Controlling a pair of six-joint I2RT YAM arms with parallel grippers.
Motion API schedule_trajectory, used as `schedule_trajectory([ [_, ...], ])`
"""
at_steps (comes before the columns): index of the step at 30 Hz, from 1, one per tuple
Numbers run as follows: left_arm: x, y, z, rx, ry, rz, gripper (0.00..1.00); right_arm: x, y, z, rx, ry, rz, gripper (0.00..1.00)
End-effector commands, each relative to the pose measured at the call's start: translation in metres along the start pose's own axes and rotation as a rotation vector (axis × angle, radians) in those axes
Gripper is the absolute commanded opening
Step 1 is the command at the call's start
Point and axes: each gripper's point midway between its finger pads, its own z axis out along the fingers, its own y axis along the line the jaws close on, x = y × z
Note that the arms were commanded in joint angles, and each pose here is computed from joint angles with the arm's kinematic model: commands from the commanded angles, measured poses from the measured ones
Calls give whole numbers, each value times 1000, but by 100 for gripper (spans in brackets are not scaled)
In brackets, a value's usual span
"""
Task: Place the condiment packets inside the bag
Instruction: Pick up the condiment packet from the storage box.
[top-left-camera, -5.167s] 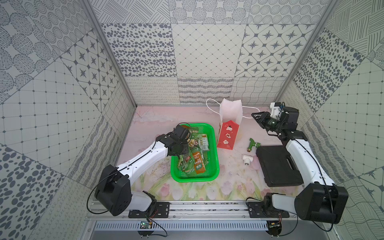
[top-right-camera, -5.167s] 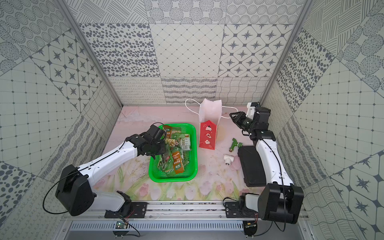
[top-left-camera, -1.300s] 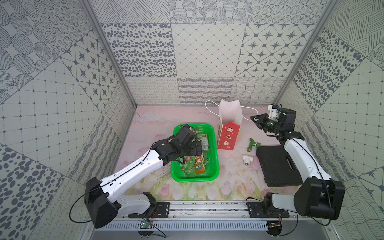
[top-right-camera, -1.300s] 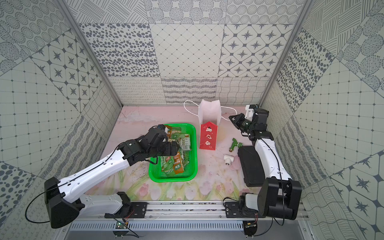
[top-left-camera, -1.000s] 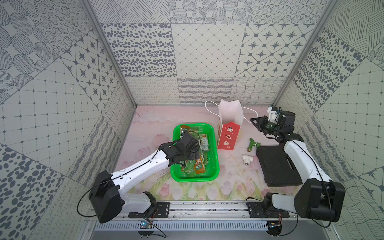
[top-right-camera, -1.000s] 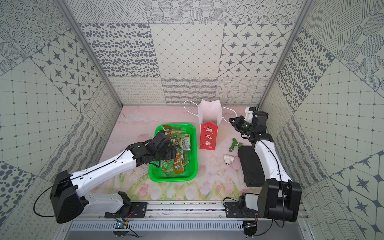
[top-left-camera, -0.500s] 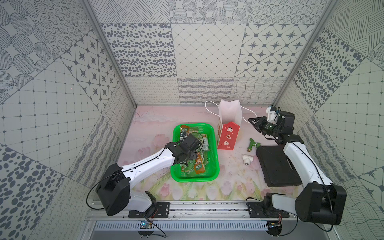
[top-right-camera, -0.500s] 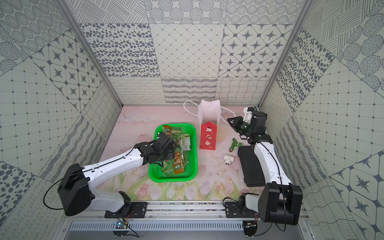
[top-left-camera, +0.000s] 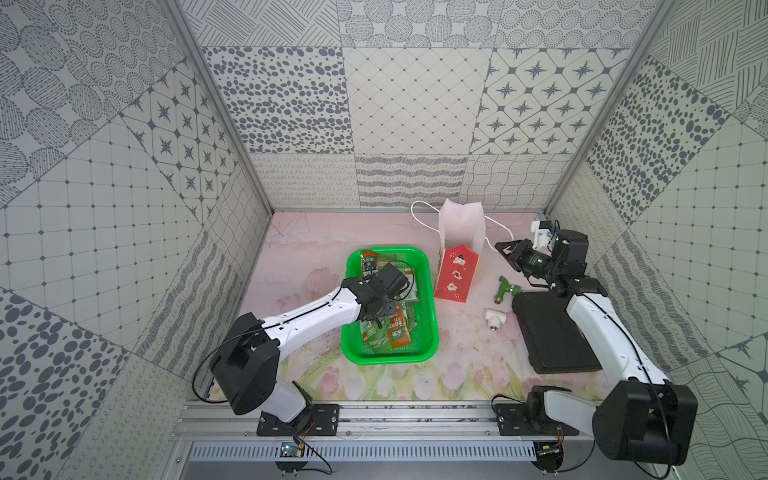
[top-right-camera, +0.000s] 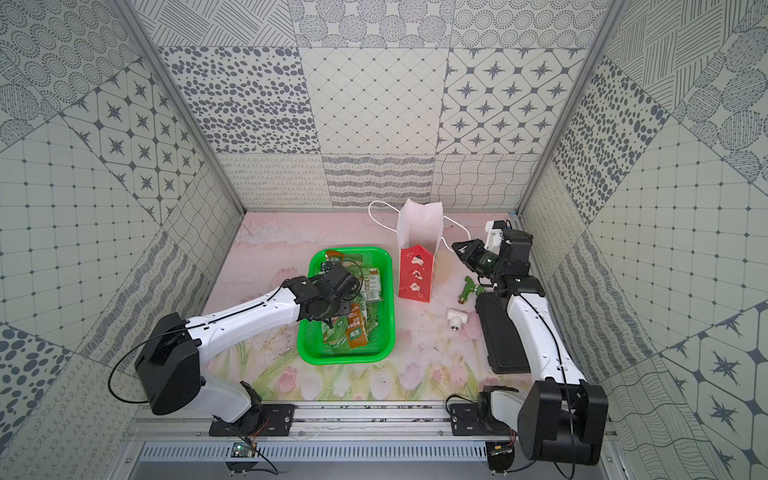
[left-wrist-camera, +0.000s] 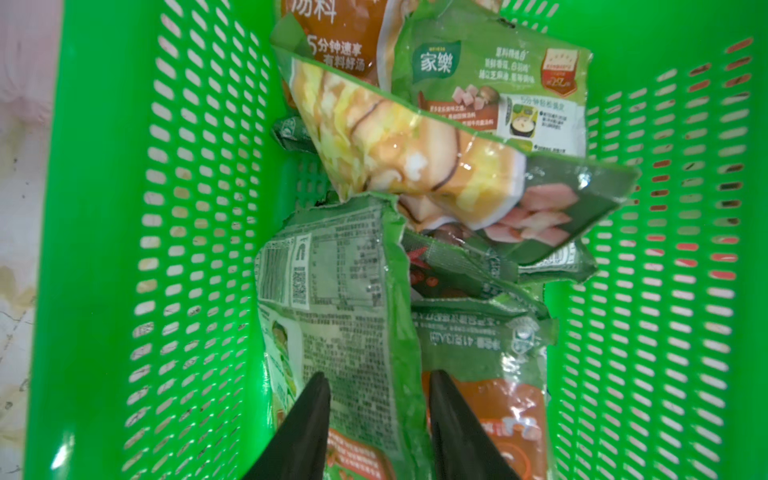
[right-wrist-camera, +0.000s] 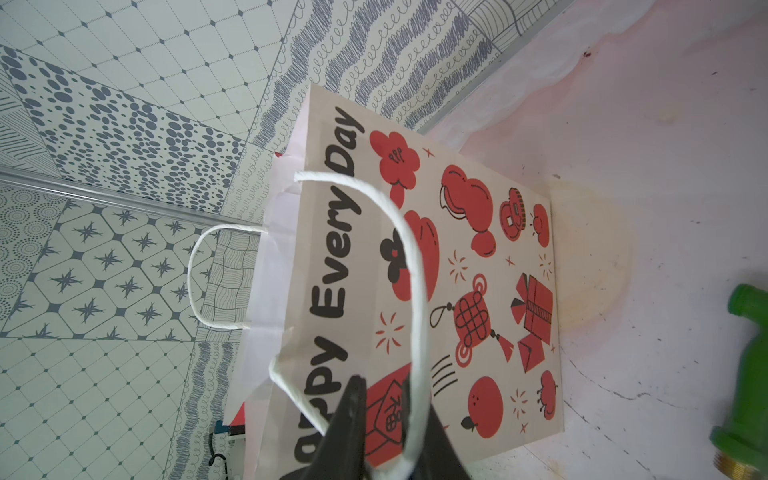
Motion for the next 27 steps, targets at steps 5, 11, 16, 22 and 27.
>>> schedule_trajectory([
  [5,2,41,-18,-116,-33,3,11,-3,6,-2,-20,-25,-38,19],
  [11,4,45,-27,-83,-22,21,0,-2,6,-2,-25,-23,-38,19],
  [16,-7,22,-56,99,-59,65,0,-2,5,-1,-27,-24,-36,19],
  [22,-33,-17,-113,400,-141,85,0,0,4,-1,-28,-24,-36,19],
  [27,-59,-42,-155,549,-176,120,0,-1,5,-2,-30,-27,-37,19],
])
